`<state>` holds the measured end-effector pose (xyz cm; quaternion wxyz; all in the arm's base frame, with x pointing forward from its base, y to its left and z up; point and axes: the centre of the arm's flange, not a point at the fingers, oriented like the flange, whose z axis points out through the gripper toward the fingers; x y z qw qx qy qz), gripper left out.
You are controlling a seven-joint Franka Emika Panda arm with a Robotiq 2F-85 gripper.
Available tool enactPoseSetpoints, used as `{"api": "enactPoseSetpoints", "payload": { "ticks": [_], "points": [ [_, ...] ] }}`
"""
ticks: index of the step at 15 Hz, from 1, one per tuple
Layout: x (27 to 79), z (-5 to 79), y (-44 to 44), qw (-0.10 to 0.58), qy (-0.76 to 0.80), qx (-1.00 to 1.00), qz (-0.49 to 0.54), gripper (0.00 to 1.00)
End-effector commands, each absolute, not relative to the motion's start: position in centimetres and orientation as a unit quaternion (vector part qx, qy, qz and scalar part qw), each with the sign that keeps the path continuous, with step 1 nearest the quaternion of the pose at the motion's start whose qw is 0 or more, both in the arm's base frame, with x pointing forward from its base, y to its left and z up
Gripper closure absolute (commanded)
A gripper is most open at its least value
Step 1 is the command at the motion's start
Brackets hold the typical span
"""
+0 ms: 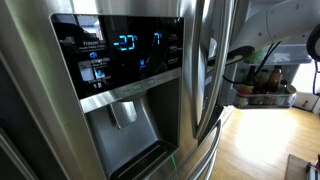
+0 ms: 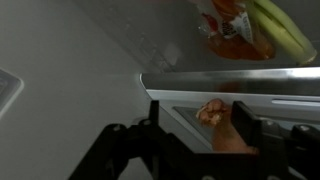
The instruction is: Put the onion in the vegetable drawer
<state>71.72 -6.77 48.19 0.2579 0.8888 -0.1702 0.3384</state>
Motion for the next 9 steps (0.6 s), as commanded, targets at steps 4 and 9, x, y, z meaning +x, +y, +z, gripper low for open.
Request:
{"api": "enactPoseSetpoints", "payload": {
  "ticks": [4, 9],
  "points": [
    [72.33, 48.05, -6.57, 0.247, -0.172, 0.897, 0.324, 0.69],
    [72.38, 48.14, -6.5, 0.24, -0.173, 0.9, 0.321, 1.0]
  ]
}}
